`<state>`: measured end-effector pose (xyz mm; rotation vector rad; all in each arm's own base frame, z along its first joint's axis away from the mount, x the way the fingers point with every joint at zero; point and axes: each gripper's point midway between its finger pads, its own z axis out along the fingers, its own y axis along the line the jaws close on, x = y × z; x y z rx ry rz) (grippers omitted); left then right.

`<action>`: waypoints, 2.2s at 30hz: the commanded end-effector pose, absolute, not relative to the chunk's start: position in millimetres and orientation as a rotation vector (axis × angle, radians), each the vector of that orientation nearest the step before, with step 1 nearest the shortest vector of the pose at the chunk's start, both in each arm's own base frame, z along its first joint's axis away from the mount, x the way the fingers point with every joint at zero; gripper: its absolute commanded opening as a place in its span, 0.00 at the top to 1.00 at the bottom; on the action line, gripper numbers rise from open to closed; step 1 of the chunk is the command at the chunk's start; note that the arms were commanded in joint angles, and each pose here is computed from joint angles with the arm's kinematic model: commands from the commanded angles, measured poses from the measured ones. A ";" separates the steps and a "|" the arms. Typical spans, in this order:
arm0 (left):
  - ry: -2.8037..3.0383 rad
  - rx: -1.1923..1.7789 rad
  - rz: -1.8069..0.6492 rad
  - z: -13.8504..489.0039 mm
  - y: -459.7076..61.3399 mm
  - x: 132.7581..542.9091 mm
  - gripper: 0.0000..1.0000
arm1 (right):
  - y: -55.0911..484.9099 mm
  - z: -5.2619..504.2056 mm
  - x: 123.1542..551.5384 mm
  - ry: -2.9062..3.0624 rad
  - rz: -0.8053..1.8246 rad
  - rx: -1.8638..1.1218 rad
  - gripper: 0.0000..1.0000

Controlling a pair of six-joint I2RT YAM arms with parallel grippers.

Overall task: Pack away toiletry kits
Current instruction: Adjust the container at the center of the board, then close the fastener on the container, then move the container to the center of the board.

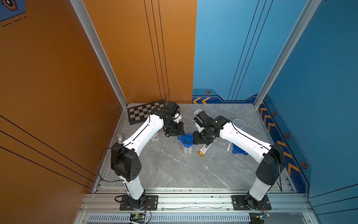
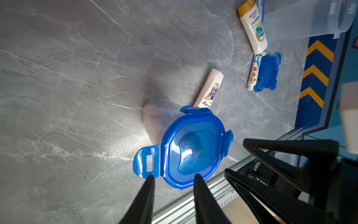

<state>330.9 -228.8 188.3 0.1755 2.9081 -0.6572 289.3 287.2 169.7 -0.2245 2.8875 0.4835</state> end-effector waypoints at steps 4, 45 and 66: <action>2.922 0.240 -0.661 185.9 -235.5 332.0 0.64 | 297.1 167.3 295.7 2.892 0.595 -0.124 0.49; 2.946 -0.006 -1.096 163.1 -270.8 315.9 0.49 | 337.9 148.9 314.7 2.766 1.003 -0.097 0.51; 2.927 0.120 -0.558 185.5 -240.9 319.1 0.01 | 259.0 172.5 319.4 2.744 0.744 0.038 0.21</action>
